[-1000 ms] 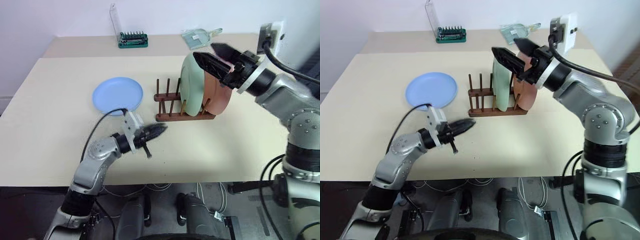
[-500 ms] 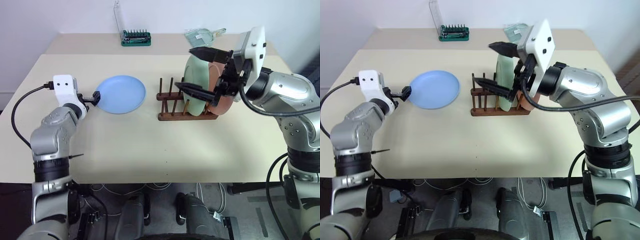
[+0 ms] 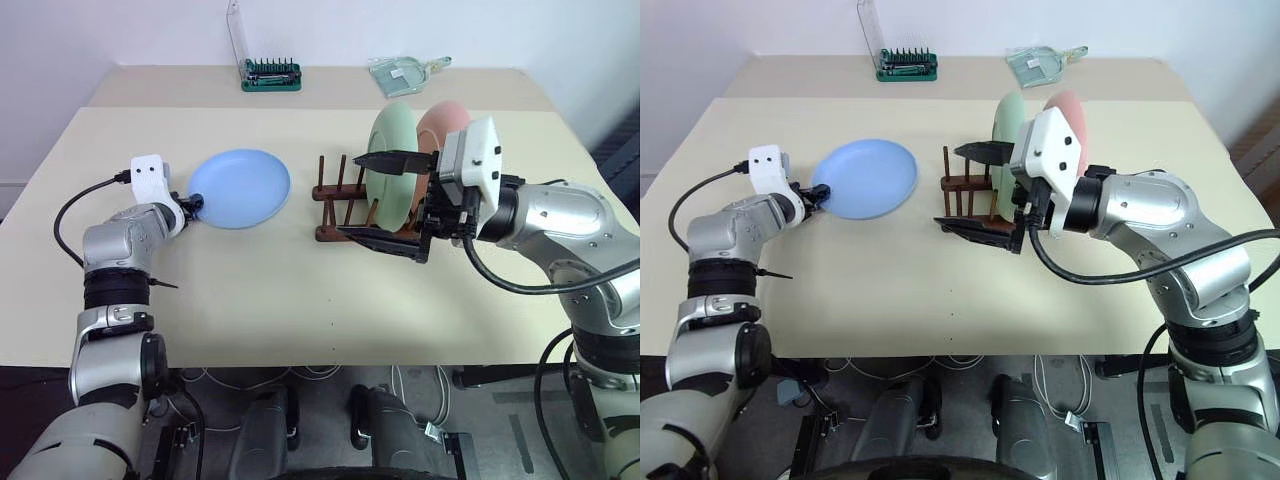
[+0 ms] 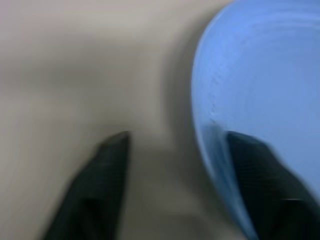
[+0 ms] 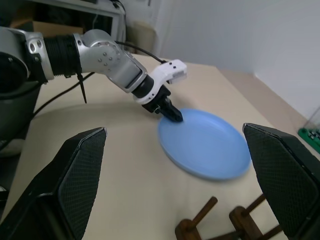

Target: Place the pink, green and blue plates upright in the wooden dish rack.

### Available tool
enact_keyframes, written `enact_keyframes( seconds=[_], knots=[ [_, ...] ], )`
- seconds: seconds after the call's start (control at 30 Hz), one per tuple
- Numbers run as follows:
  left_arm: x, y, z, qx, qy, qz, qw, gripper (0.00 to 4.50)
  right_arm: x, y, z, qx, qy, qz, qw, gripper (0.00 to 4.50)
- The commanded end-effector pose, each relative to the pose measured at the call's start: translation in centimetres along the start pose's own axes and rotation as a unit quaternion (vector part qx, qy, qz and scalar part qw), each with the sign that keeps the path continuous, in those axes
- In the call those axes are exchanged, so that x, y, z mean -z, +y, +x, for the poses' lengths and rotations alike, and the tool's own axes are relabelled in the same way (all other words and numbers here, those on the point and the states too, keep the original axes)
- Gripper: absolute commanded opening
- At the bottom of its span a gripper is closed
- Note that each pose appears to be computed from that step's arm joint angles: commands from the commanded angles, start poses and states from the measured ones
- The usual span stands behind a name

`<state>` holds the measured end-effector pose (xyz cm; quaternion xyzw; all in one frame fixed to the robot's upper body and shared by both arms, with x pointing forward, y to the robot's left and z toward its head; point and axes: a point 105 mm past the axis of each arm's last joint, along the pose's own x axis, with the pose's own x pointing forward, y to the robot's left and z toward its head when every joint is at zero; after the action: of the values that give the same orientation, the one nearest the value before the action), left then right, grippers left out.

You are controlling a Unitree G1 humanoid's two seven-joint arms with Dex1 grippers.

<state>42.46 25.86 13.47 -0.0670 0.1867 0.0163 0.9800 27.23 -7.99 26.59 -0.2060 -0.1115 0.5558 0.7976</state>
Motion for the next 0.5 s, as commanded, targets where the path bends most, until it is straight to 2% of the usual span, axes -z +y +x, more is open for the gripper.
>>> enact_keyframes(
  seconds=[0.03, 0.07, 0.1, 0.2, 0.23, 0.27, 0.37, 0.5],
  knots=[
    [-0.8, -0.4, -0.1, 0.004, -0.016, 0.004, 1.0, 0.78, -0.2, 0.0, -0.1, 0.009, 0.006, -0.025, 1.0, 4.5],
    [-0.8, -0.5, -0.2, 0.004, -0.018, 0.004, 1.0, 0.24, -0.1, 0.0, -0.1, 0.013, 0.009, -0.026, 1.0, 4.5],
    [-0.8, -0.6, -0.2, 0.004, -0.02, 0.005, 1.0, 0.11, 0.0, -0.1, -0.1, 0.015, 0.01, -0.026, 0.999, 4.5],
    [-1.5, -0.9, -0.6, 0.005, -0.047, 0.002, 0.999, 0.11, 0.3, -0.3, 0.1, 0.022, 0.015, -0.034, 0.999, 4.5],
    [-2.3, -1.2, -0.9, 0.012, -0.073, 0.002, 0.997, 0.11, 0.4, -0.4, 0.1, 0.026, 0.016, -0.037, 0.999, 4.5],
    [-5.4, -2.0, -2.4, 0.01, -0.164, 0.007, 0.986, 0.11, 0.4, -1.0, 0.5, 0.042, 0.022, -0.064, 0.997, 4.5],
    [-11.1, -3.6, -7.3, 0.004, -0.341, -0.016, 0.94, 0.11, 0.1, -1.9, 1.6, 0.064, 0.022, -0.123, 0.99, 4.5],
    [-14.0, -5.7, -11.0, 0.009, -0.423, -0.02, 0.906, 0.11, -0.3, -2.1, 2.8, 0.066, 0.013, -0.177, 0.982, 4.5]
  ],
)
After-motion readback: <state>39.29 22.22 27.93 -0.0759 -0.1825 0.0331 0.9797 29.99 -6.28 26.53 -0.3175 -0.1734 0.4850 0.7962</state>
